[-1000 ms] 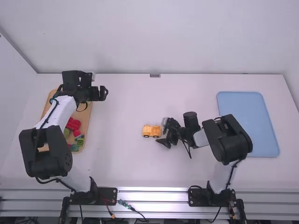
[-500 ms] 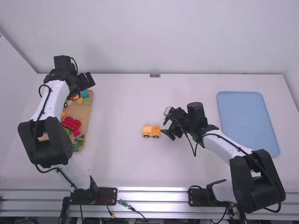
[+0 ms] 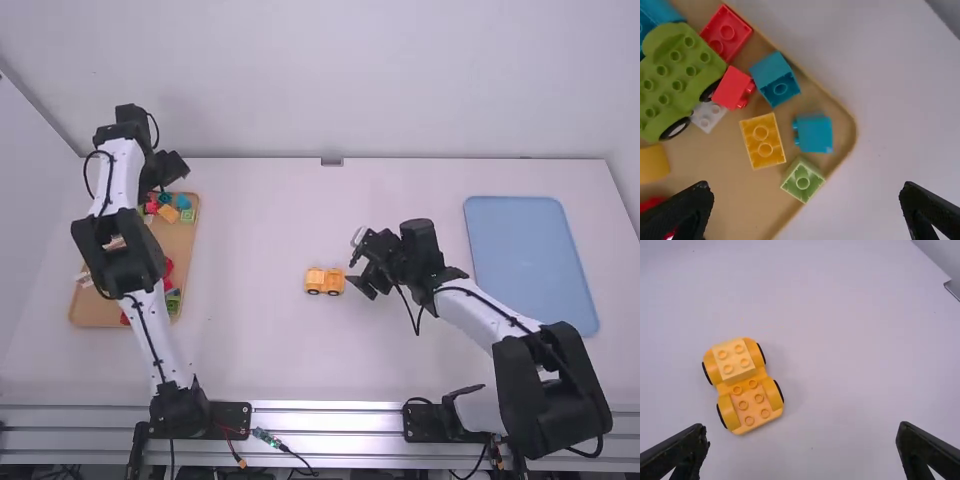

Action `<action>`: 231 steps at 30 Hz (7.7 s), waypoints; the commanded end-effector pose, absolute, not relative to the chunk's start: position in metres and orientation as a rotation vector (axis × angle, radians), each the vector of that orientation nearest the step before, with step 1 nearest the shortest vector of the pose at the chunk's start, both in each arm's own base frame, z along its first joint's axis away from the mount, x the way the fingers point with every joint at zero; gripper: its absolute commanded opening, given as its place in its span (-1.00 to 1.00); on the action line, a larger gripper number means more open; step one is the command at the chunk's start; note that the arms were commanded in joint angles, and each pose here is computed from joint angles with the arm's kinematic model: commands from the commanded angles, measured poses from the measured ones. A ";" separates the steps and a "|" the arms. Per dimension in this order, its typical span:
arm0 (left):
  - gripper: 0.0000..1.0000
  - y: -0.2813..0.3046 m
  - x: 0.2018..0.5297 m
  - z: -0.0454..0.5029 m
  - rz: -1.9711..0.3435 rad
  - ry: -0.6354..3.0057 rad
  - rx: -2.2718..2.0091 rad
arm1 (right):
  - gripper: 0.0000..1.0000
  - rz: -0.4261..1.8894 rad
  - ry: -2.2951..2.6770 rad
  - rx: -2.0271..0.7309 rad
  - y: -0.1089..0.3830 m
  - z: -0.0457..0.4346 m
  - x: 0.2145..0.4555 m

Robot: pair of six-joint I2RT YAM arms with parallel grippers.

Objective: Assemble lego blocks to make yellow taxi

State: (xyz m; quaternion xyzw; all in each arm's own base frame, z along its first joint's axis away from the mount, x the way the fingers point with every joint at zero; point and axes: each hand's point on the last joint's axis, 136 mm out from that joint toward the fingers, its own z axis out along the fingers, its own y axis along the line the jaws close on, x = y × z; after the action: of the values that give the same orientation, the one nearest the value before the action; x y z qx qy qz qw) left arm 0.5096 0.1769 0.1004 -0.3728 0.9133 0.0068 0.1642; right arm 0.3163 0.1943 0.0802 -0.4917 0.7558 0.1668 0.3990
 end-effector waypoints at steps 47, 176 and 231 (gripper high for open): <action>0.41 0.194 0.485 -0.008 0.011 2.672 -1.334 | 0.99 0.418 1.910 -1.222 0.195 0.088 0.320; -0.96 0.056 0.549 0.151 0.143 2.656 -0.644 | 0.99 0.429 1.929 -0.957 0.177 0.114 0.354; -0.97 -0.172 0.278 0.210 -0.992 1.726 1.170 | 1.00 1.165 1.310 -1.194 0.245 0.222 0.277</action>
State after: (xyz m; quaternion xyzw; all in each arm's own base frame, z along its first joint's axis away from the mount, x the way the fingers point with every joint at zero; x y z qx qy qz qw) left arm 0.2918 -0.1560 0.2057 0.4501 0.7234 -0.3305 0.4060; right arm 0.2875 0.2422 0.2041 -0.4847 0.5622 0.4439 0.5018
